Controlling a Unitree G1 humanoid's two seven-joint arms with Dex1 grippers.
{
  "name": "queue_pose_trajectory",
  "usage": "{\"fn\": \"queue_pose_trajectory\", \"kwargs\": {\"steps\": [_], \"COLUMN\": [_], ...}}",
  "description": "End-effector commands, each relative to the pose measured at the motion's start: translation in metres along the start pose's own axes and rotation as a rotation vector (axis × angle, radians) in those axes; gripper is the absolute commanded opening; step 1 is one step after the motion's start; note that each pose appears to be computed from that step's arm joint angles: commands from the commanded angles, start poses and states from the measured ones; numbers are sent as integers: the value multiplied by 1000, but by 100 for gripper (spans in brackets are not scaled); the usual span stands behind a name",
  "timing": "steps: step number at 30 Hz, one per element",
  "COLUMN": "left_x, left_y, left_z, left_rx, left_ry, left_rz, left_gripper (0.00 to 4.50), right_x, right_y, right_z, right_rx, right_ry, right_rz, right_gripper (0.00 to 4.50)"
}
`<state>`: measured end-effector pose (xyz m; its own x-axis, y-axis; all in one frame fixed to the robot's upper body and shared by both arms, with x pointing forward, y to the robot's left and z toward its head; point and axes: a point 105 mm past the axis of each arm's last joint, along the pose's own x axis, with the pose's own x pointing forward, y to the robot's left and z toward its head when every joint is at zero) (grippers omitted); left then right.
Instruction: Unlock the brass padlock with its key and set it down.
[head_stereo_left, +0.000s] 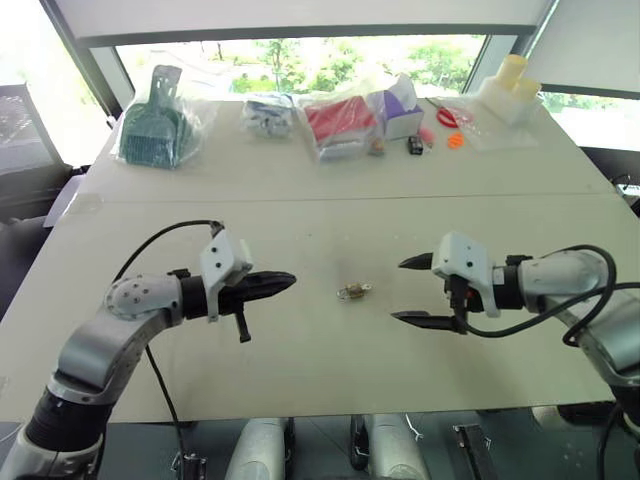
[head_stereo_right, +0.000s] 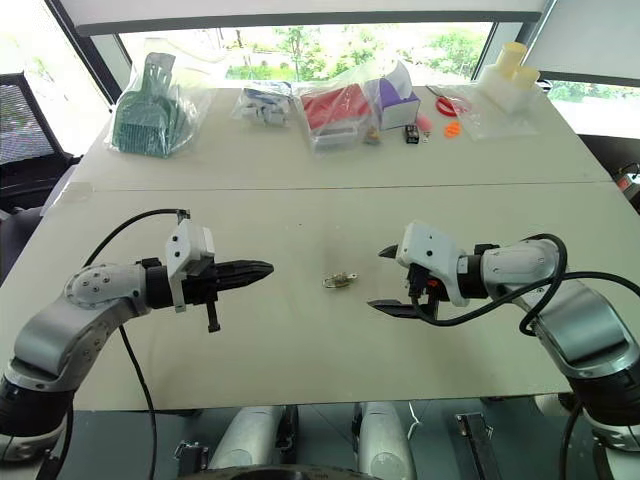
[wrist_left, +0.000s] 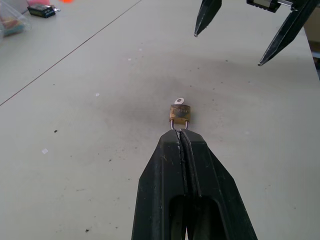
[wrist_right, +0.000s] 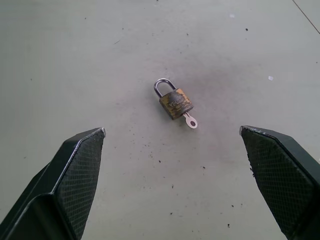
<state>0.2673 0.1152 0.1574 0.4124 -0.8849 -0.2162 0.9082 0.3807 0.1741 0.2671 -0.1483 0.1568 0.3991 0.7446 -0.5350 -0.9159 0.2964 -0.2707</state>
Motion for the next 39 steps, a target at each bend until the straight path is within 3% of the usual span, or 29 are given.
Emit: {"fn": "queue_pose_trajectory", "kwargs": {"steps": [1,33,36,39], "left_x": [2,26,39,54], "left_y": [-1,-15,-16,-15], "left_z": [7,-9,-19,-26], "left_rx": [30,-5,-6,0], "left_ry": [-18,-22,-10,-11], "left_rz": [-19,-75,-83,-96], "left_gripper": [0,0,122,281], "right_x": [-5,-10,-9,-8], "right_y": [1,11,12,12], "right_z": [10,8,8,9], "right_rx": [-37,-14,-12,-12], "right_ry": [-15,11,10,5], "right_rz": [-20,-30,-33,-35], "right_gripper": [448,448,450,450]}}
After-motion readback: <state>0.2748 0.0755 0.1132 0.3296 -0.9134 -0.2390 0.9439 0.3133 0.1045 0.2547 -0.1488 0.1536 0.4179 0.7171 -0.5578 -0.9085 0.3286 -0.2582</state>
